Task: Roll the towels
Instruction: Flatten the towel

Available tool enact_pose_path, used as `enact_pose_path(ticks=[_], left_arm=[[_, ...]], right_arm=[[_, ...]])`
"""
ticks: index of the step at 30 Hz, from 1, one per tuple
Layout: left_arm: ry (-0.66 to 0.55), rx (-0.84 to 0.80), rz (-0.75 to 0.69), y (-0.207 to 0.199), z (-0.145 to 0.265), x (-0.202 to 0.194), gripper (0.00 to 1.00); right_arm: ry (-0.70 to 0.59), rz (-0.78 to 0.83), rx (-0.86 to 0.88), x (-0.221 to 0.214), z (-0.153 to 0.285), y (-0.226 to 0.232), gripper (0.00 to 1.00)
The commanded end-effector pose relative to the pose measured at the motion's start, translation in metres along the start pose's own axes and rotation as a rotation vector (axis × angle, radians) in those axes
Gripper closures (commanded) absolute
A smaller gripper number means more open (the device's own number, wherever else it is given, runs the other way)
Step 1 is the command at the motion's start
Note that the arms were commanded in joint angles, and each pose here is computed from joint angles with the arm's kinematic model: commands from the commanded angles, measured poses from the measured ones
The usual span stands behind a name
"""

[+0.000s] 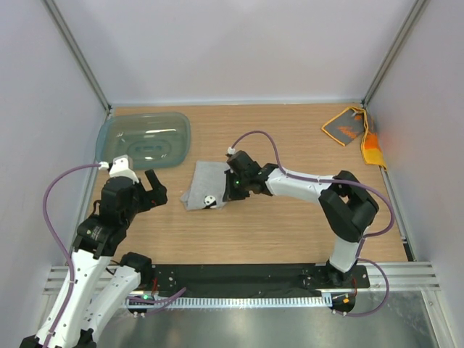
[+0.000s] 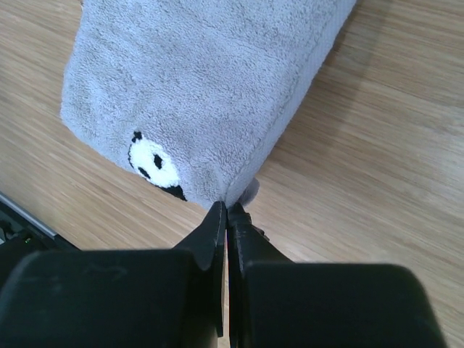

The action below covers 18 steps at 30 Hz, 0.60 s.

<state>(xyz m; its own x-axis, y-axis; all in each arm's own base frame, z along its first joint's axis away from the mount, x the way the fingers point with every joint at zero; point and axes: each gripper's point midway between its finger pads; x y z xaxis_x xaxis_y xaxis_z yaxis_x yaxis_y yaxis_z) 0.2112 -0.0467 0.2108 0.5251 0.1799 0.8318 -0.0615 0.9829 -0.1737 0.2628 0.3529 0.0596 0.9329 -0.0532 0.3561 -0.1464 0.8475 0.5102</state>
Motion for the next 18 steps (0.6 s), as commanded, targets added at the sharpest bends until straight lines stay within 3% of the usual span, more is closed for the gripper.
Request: enact_pose_path(ticks=[1,7,9,11,13,15,18], left_arm=[[-0.039,0.002,0.01,-0.001,0.007,0.013,0.0],[-0.034,0.003,0.008,0.0,0.006,0.012,0.0],[-0.035,0.001,0.008,-0.001,0.006,0.013,0.0],[-0.034,0.003,0.008,-0.001,0.006,0.013,0.0],[-0.035,0.005,0.009,-0.001,0.006,0.013,0.0],[-0.032,0.011,0.008,0.0,0.005,0.013,0.0],[-0.029,0.012,0.008,0.0,0.005,0.012,0.0]], right_arm=[[-0.099,0.033,0.09,0.031,0.044,0.042,0.99],[-0.287,0.079,0.211,0.069,0.153,0.097,0.99],[-0.305,0.08,0.228,0.071,0.171,0.102,0.96],[-0.285,0.094,0.23,0.067,0.17,0.102,0.46],[-0.231,0.11,0.136,0.058,0.149,0.082,0.15],[-0.161,0.117,0.029,0.044,0.131,0.055,0.13],[-0.153,0.107,-0.105,0.034,0.108,0.019,0.12]])
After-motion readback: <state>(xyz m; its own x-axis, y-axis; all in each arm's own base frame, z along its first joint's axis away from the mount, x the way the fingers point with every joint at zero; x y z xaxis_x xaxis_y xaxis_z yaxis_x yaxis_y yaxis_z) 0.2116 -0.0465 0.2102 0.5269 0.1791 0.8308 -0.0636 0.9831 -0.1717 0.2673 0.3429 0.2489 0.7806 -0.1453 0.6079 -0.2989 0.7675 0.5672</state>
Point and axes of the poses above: each gripper's point midway between its finger pads, its own z axis back along the fingers, its own y axis along the line the jaws close on, x = y × z, and after that the axes turned 7 degrees about -z, right-handed
